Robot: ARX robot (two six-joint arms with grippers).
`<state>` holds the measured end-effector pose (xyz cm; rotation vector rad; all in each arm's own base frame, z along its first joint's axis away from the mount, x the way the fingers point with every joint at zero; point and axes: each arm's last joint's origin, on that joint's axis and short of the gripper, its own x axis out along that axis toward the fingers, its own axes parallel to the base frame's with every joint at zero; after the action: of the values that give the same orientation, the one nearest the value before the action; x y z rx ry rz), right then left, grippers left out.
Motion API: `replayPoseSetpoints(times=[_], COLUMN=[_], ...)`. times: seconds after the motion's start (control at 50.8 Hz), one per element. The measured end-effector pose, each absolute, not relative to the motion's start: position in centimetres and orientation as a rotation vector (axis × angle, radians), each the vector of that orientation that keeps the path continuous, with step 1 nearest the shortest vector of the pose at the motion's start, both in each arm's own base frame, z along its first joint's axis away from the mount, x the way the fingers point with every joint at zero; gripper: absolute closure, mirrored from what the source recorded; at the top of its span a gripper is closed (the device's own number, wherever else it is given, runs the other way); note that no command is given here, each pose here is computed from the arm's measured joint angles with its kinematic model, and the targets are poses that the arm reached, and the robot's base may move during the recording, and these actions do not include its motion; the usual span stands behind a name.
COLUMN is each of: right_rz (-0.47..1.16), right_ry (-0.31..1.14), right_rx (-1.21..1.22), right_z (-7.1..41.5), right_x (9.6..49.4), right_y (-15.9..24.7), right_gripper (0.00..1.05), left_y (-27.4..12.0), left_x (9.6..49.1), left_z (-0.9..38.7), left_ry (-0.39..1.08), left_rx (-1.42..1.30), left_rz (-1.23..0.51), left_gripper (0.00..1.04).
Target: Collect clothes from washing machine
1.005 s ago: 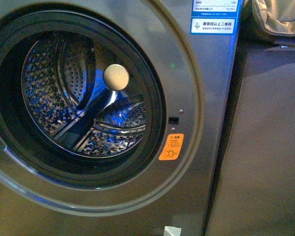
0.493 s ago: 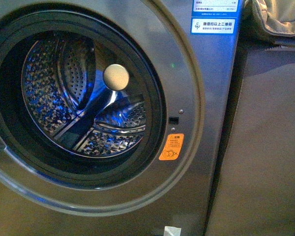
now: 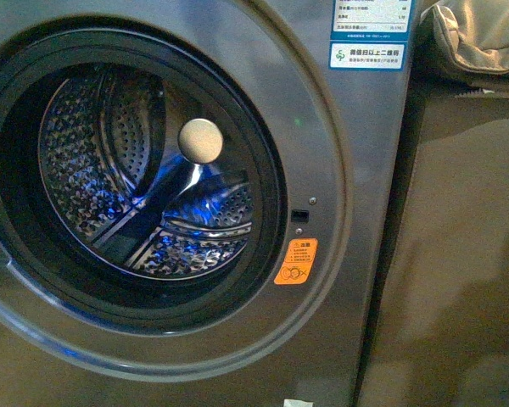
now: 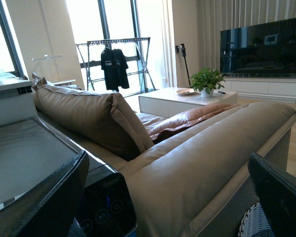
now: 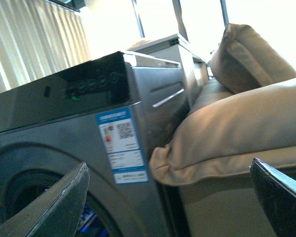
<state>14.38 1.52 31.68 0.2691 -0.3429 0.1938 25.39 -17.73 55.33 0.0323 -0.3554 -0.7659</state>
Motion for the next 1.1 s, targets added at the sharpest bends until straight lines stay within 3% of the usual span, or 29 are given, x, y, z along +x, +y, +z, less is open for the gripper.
replayPoseSetpoints(times=[0.059, 0.118, 0.197, 0.296, 0.394, 0.532, 0.611, 0.709, 0.887, 1.103], right_rz=[0.190, 0.092, 0.010, 0.007, 0.012, 0.029, -0.001, 0.005, 0.001, 0.003], right_ry=[-0.338, -0.217, -0.021, 0.016, -0.002, 0.006, 0.004, -0.001, 0.002, -0.003], right_rx=[0.268, 0.203, 0.074, 0.025, 0.011, 0.003, 0.002, 0.002, 0.002, 0.002], right_z=[29.9, 28.9, 26.1, 23.9, 22.7, 21.0, 20.4, 19.6, 18.6, 18.1], right_x=[14.1, 14.0, 13.8, 13.3, 12.7, 12.2, 12.0, 11.7, 11.3, 11.0], right_y=[2.6, 2.8, 2.4, 1.9, 1.4, 0.5, 0.0, 0.0, 0.0, 0.0], right_gripper=[0.09, 0.17, 0.33, 0.52, 0.75, 1.03, 1.02, 1.02, 1.02, 1.02], left_y=[-17.7, -17.7, -17.7, -17.8, -17.0, -14.1, -12.3, -11.8, -8.2, -5.2], left_x=[25.4, 25.4, 25.4, 25.4, 25.4, 25.9, 25.6, 24.6, 20.9, 18.6], left_z=[55.3, 55.3, 55.3, 55.4, 55.8, 55.9, 55.3, 54.4, 48.5, 39.3], left_ry=[-0.355, -0.355, -0.356, -0.341, -0.084, -0.044, 0.006, 0.068, -0.096, -0.076], left_rx=[0.032, 0.032, 0.032, 0.024, -0.003, -0.035, -0.057, -0.112, -0.070, -0.040], left_rz=[-0.766, -0.766, -0.766, -0.749, -0.422, -0.163, -0.077, -0.093, -0.029, -0.004], left_gripper=[0.07, 0.07, 0.07, 0.07, 0.07, 0.07, 0.07, 0.07, 0.44, 0.76])
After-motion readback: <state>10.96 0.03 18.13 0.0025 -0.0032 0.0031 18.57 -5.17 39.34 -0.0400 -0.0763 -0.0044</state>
